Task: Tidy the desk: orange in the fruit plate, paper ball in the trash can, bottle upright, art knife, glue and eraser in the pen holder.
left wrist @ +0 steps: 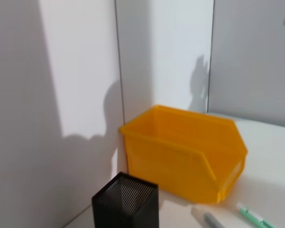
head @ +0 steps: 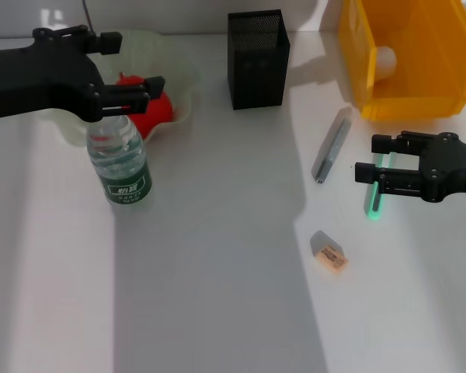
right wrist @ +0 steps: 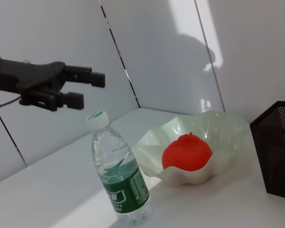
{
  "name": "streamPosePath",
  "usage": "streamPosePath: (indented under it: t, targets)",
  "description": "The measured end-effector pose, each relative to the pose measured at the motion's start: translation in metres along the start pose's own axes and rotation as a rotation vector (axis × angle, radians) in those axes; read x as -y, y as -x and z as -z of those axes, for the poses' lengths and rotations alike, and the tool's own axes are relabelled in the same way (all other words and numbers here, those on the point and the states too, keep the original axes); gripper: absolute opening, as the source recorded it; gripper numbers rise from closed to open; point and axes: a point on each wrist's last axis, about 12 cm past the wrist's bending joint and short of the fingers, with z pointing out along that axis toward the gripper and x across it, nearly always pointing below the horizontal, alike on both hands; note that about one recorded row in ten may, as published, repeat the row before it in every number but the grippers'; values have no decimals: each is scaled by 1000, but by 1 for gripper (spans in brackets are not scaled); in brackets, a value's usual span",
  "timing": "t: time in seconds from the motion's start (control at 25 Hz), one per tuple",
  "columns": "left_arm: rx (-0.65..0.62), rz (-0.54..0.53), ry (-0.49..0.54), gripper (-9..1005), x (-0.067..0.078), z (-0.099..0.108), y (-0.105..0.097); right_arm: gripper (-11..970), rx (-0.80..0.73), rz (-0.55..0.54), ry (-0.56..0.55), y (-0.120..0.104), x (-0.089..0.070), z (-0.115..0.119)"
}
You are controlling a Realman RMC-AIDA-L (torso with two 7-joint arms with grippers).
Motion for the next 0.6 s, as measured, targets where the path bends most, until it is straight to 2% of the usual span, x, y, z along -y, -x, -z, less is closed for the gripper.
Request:
streamPosePath:
  t: [0.08,0.36,0.4,0.44,0.6]
  targets:
    - [76,-17,-60,810,3,2,1,724,2,1,0,1,0,0]
    - [174,-58,-177,804,14,-1,-4,725,25,-7,-36,17,5,16]
    - [201,-73,-228,804,19,-7,-13,725,17,-10,-48,28,6,24]
    - [201,-73,-228,804,19,-7,-13,725,6,-16,-55,33,6,29]
    - [259,-74,-313,803,28,-20,-36,725,-44,-42,-79,50,6,39]
